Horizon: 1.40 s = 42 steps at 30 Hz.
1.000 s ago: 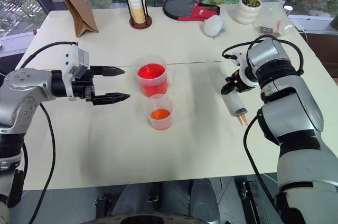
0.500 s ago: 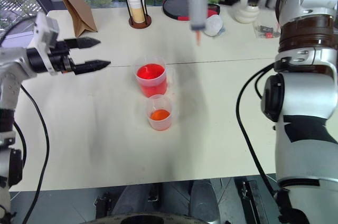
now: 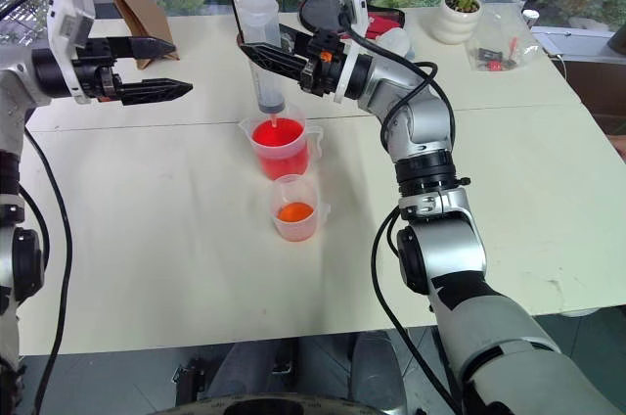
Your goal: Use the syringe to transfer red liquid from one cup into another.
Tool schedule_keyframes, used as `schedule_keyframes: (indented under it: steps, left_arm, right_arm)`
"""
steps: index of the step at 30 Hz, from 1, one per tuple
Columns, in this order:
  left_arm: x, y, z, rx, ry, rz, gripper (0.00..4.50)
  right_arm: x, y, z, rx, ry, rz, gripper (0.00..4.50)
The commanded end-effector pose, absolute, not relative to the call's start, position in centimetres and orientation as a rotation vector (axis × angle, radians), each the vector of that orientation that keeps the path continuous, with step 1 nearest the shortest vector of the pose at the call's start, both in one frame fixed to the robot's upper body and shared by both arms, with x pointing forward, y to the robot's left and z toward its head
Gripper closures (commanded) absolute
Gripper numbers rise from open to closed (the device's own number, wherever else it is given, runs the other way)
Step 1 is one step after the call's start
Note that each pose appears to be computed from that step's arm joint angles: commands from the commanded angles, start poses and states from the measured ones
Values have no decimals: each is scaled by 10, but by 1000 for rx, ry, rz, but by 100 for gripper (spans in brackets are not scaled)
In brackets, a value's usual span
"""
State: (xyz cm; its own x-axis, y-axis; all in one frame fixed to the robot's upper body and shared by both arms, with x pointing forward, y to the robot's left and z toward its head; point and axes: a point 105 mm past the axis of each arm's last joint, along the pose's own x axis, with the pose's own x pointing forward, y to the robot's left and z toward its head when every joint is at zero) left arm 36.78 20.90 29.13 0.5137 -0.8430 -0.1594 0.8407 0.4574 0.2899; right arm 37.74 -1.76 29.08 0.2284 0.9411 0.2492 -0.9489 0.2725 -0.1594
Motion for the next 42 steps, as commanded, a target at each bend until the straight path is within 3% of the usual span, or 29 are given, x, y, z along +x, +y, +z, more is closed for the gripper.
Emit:
schedule_keyframes:
  steps: [1, 10, 28, 29, 30, 32, 37, 38, 42]
  left_arm:
    - [356, 190, 328, 406, -128, -1095, 0]
    - [367, 149, 344, 403, -243, -1173, 0]
    - [391, 127, 339, 391, -283, -1189, 0]
    - [392, 125, 338, 388, -286, -1195, 56]
    - [392, 123, 336, 387, -286, -1201, 77]
    - [393, 120, 334, 374, -290, -1208, 168]
    - [391, 114, 331, 354, -284, -1243, 424]
    - [391, 113, 332, 351, -288, -1244, 444]
    - [390, 114, 350, 324, -349, -1227, 444]
  right_arm:
    - [375, -12, 285, -14, -346, 1320, 308]
    - [380, -8, 262, -45, -306, 1311, 308]
    - [369, 2, 254, -39, -307, 1346, 308]
    - [369, 3, 253, -43, -305, 1346, 308]
    - [370, 3, 252, -47, -303, 1343, 308]
    - [372, 4, 249, -52, -298, 1335, 308]
    - [378, 4, 241, -56, -275, 1312, 308]
    - [378, 4, 240, -56, -271, 1311, 308]
    - [378, 7, 234, -51, -258, 1312, 308]
